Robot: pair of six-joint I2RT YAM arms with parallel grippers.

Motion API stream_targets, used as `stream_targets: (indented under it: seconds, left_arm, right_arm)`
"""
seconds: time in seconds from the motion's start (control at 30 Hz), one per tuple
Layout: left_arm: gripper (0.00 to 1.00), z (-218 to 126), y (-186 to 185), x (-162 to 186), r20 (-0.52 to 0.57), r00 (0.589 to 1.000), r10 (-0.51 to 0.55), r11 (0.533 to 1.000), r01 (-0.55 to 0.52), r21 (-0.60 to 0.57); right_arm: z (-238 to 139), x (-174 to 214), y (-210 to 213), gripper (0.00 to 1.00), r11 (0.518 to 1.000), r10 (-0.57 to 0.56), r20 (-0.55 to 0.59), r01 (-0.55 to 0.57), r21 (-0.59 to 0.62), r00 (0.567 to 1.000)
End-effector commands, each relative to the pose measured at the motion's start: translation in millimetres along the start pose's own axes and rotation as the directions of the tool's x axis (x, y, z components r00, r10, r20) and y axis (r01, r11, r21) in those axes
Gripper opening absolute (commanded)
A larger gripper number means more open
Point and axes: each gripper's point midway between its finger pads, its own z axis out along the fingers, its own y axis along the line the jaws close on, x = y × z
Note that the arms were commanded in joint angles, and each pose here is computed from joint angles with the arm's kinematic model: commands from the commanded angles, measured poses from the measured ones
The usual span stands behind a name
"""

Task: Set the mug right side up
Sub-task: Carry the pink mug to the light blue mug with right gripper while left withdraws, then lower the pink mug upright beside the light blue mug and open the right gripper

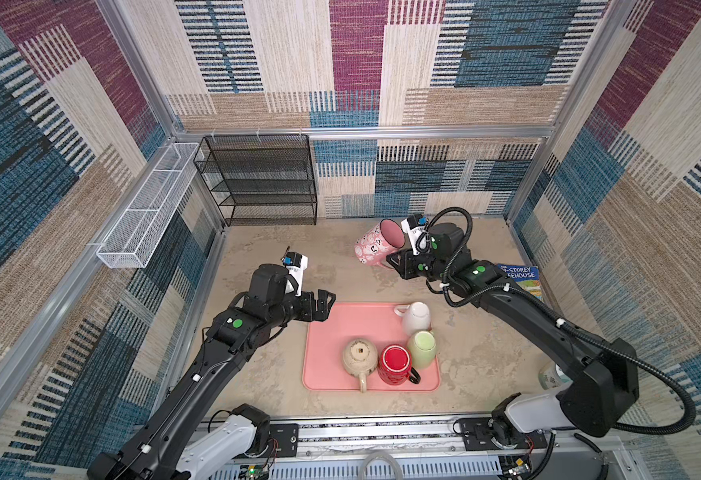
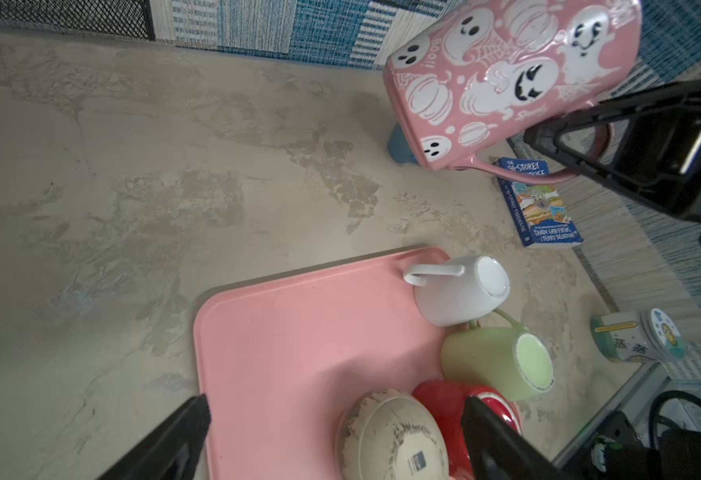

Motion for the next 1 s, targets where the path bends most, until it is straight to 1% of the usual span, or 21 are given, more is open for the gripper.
stream_targets:
  seconds: [0.0,0.13,0.27,0.5,0.77,0.8,0.97]
  left_arm:
    - [0.99,-3.9,11.9,11.1,-0.066,0.996,0.062,0.995,-0.066,-0.071]
    - [0.99,-8.5,13.8,11.5,-0.084,0.991,0.107,0.99,-0.114,-0.084]
    - [1.0,-8.8,17.7,15.3,-0.104,0.985,0.139,0.984,-0.149,-0.099]
    - [1.0,4.7,28.6,25.2,-0.127,0.982,0.142,0.979,-0.158,-0.132]
    - [0.99,9.9,32.6,33.6,-0.154,0.976,0.151,0.976,-0.173,-0.135]
    - [1.0,10.4,32.8,34.6,-0.159,0.976,0.151,0.976,-0.173,-0.135]
    - [1.0,11.9,33.5,35.9,-0.164,0.976,0.143,0.976,-0.167,-0.137]
  right_arm:
    - [7.2,-11.0,-30.2,0.0,0.983,-0.051,0.027,0.045,0.178,0.998]
    - [27.7,-6.9,-48.4,0.0,0.964,-0.055,-0.013,0.056,0.259,0.998]
    - [46.4,-3.9,-68.0,0.0,0.936,-0.06,-0.041,0.071,0.346,0.997]
    - [75.9,-0.2,-93.1,0.0,0.887,-0.066,-0.089,0.099,0.45,0.994]
    - [103.7,8.9,-119.3,0.0,0.832,-0.079,-0.157,0.152,0.534,0.984]
    - [105.7,3.3,-120.2,0.0,0.83,-0.082,-0.149,0.15,0.537,0.985]
    - [115.2,3.9,-135.0,0.0,0.824,-0.063,-0.157,0.14,0.55,0.986]
